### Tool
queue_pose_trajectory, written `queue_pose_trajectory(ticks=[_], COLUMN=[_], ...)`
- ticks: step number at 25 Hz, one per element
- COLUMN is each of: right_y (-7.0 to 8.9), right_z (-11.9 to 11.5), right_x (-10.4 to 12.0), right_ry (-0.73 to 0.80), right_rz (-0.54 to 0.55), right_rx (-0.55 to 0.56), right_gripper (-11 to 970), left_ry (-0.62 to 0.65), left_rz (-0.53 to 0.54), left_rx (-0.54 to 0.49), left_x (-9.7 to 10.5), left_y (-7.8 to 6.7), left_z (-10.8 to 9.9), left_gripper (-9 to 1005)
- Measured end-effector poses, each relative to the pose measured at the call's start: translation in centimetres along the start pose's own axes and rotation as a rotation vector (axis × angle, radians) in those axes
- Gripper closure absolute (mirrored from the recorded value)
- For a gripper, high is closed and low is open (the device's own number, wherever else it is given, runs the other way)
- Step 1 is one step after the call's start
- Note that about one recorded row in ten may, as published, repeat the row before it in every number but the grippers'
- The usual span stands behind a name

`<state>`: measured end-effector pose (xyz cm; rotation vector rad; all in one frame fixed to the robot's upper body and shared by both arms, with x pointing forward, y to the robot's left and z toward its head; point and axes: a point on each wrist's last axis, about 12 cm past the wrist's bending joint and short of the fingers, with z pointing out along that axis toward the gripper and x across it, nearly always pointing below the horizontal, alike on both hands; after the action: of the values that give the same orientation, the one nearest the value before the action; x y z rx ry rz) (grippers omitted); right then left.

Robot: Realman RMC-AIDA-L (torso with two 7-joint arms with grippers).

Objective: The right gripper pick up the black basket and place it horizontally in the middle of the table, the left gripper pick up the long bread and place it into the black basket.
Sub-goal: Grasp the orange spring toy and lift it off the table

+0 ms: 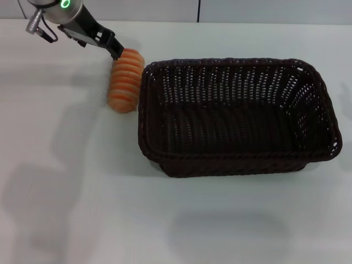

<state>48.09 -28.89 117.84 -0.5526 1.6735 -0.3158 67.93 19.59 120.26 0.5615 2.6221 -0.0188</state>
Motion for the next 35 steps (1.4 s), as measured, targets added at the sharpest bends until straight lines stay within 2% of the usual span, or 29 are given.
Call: queue_pose_trajectory(ticks=[9,14,17,18,23,28,35], right_y=[0.8,0.8,0.4,0.2,-1.5,-2.5,-2.6], right_z=[0.8,0.9,0.9,0.9,0.3,-0.4,-0.6], right_x=[-0.9,-1.0,-1.1,-1.2,-0.6,0.7,0.9], right_ry=[-0.028,-0.032,-0.037,-0.038,-0.015,0.026,0.034], right_rz=[-0.018,-0.017,-0.009,-0.005,0.038,0.046,0.048], right_rx=[-0.037,-0.036,-0.021,-0.014,0.038,0.074,0.079], right_gripper=[503,503,503,503,503,503,503], left_ry=[0.048,0.083,0.091,0.099,0.102,0.095,0.095], left_rz=[0.004,0.035,0.048,0.063,0.065,0.064,0.071], left_rx=[0.004,0.024,0.027,0.033,0.039,0.038,0.045], left_x=[0.3,0.6,0.7,0.9,1.1,1.1,0.9], left_y=[-0.2,-1.7,-2.2,-2.9,-3.1,-3.1,-3.5], left_z=[0.8,1.3,1.4,1.7,1.8,1.7,1.7], left_gripper=[220,220,221,221,221,222,223])
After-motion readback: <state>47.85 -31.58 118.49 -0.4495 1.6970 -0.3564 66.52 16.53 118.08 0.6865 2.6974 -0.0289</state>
